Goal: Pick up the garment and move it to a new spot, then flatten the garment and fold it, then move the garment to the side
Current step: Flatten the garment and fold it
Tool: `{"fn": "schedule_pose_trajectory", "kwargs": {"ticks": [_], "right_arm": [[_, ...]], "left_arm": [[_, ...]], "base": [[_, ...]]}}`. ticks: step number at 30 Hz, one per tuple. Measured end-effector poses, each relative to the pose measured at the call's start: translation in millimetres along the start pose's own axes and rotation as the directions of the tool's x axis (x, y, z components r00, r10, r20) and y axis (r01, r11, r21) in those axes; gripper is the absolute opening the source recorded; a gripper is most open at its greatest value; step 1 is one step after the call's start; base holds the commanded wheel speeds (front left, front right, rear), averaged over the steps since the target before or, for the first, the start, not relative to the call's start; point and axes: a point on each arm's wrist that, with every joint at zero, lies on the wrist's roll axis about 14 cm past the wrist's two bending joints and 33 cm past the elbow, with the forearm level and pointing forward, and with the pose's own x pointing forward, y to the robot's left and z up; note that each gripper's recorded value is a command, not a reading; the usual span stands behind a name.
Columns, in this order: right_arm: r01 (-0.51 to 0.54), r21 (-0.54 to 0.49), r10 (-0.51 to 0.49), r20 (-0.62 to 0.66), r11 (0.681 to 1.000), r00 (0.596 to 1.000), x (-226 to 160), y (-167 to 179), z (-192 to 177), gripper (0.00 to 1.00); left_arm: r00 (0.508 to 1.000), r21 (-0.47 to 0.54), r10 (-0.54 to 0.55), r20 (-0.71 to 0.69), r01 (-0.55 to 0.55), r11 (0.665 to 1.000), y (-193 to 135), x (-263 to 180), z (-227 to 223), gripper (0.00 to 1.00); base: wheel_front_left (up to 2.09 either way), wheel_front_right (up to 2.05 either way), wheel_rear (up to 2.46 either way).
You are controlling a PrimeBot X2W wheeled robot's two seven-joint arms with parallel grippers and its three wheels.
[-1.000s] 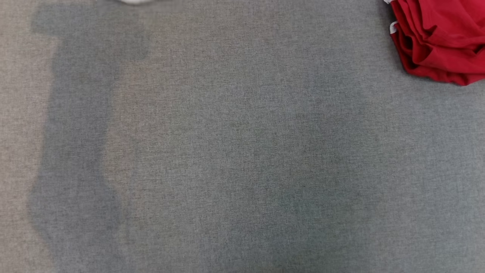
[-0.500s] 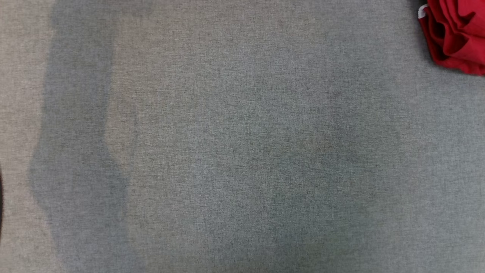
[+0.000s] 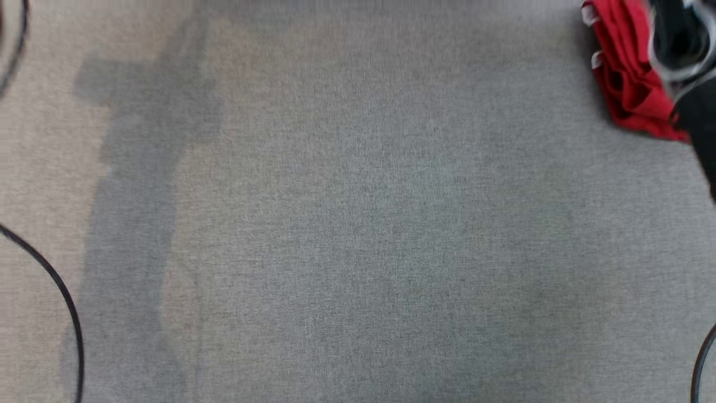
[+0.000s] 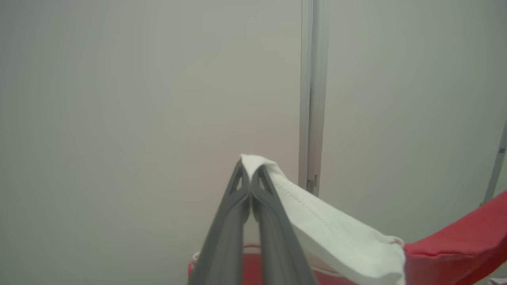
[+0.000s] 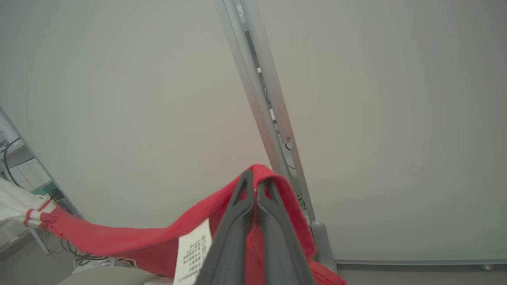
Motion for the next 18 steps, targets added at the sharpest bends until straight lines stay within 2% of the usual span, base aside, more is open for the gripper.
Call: {"fn": "schedule_pose_trajectory", "kwargs": {"ticks": [8,10,18], "right_arm": [[-0.003,0.071,0.006,-0.033,0.998,0.999,-54.2,12.0,-7.8,0.0],[-0.006,0.077,0.011,-0.054,0.997,0.998,-78.8,18.9,-12.8,0.0],[0.005,0.115,0.007,-0.104,0.993,0.995,-147.0,29.4,-27.9,0.0]], "left_arm": [[0.998,-0.09,0.055,0.033,-0.052,0.995,-12.0,-62.8,13.5,0.0],[0.997,-0.123,0.074,0.028,-0.07,0.99,-22.7,-93.5,14.1,0.0],[0.992,-0.199,0.125,0.024,-0.118,0.973,-52.8,-168.7,21.9,0.0]], "base": [[0.0,0.0,0.0],[0.0,0.0,0.0],[0.0,0.0,0.0]]}}
